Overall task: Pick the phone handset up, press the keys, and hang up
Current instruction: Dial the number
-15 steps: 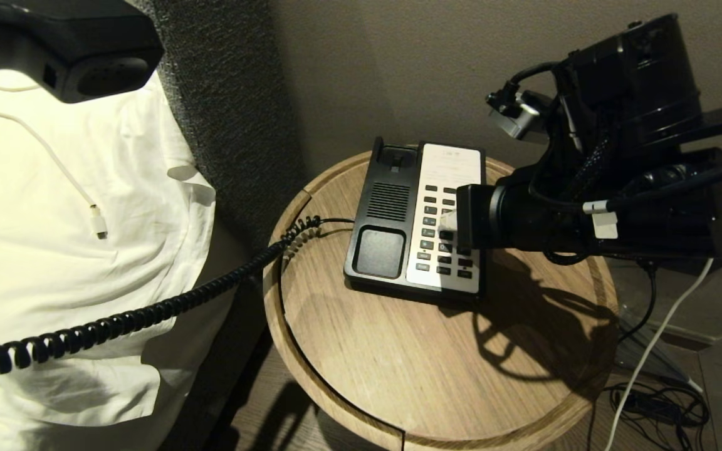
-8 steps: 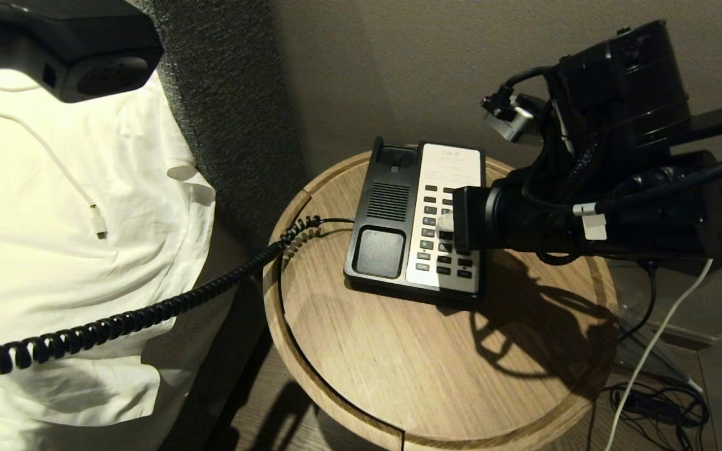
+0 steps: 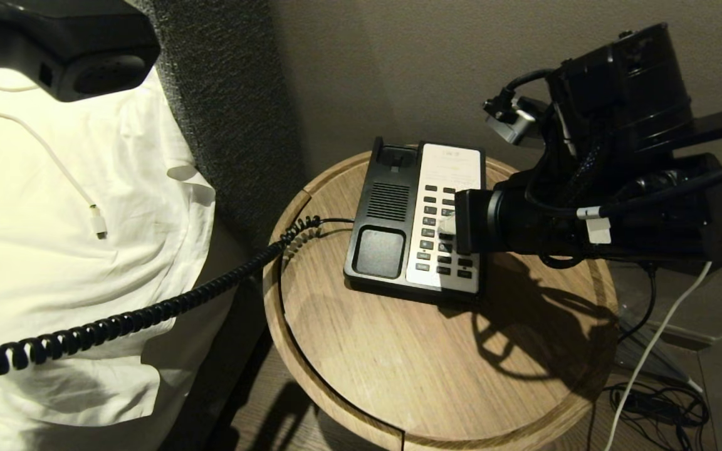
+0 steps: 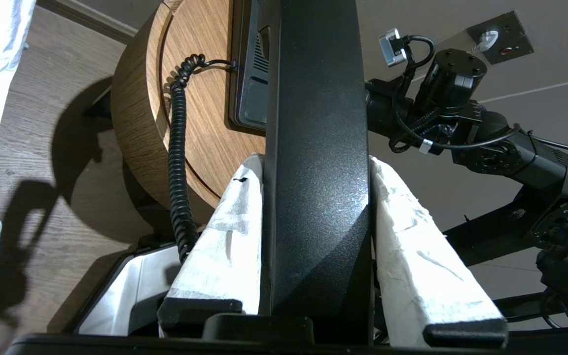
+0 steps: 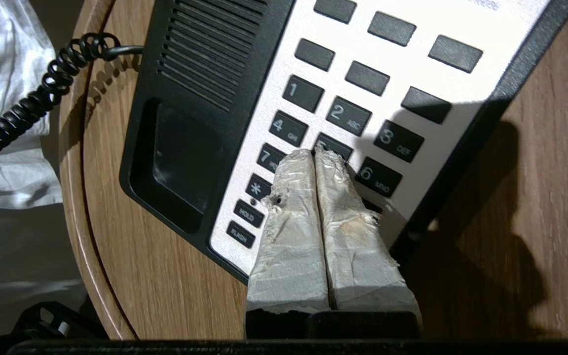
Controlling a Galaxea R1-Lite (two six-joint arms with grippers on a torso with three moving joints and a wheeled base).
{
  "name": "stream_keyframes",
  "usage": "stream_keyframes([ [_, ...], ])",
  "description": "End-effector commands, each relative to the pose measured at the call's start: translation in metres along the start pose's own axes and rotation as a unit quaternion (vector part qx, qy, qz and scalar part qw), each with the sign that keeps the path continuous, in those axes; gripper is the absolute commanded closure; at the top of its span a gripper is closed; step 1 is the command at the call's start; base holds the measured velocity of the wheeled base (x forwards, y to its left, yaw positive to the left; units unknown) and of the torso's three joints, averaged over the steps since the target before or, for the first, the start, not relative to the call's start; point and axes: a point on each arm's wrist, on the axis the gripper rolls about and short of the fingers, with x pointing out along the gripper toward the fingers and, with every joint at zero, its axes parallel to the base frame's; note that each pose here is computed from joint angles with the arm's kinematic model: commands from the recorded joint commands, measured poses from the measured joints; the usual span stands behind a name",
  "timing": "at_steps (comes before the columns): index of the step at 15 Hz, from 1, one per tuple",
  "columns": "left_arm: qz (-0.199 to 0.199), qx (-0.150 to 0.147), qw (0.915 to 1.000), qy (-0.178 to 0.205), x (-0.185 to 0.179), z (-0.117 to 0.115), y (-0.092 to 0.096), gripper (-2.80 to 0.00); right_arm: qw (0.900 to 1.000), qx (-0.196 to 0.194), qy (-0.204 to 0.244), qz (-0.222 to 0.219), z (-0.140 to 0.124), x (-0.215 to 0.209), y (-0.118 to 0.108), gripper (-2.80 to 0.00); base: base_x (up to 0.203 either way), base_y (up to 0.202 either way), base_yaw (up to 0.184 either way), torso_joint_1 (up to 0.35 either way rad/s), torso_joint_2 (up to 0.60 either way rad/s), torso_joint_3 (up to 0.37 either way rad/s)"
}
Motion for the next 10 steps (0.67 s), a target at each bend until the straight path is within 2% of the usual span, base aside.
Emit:
stream_keyframes([
  [1,0.002,-0.002,1.0,0.001,0.0,-0.001,0.001,0.0,1.0,0.002,0.001,-0.001,0.0,-0.003,-0.001,0.0,0.0,0.0,0.0,0.0,0.0,0.0],
  [10,0.002,-0.002,1.0,0.001,-0.001,-0.001,0.001,0.0,1.0,-0.006,0.022,-0.013,-0.012,0.002,-0.004,0.0,0.0,0.0,0.0,0.0,0.0,0.0],
])
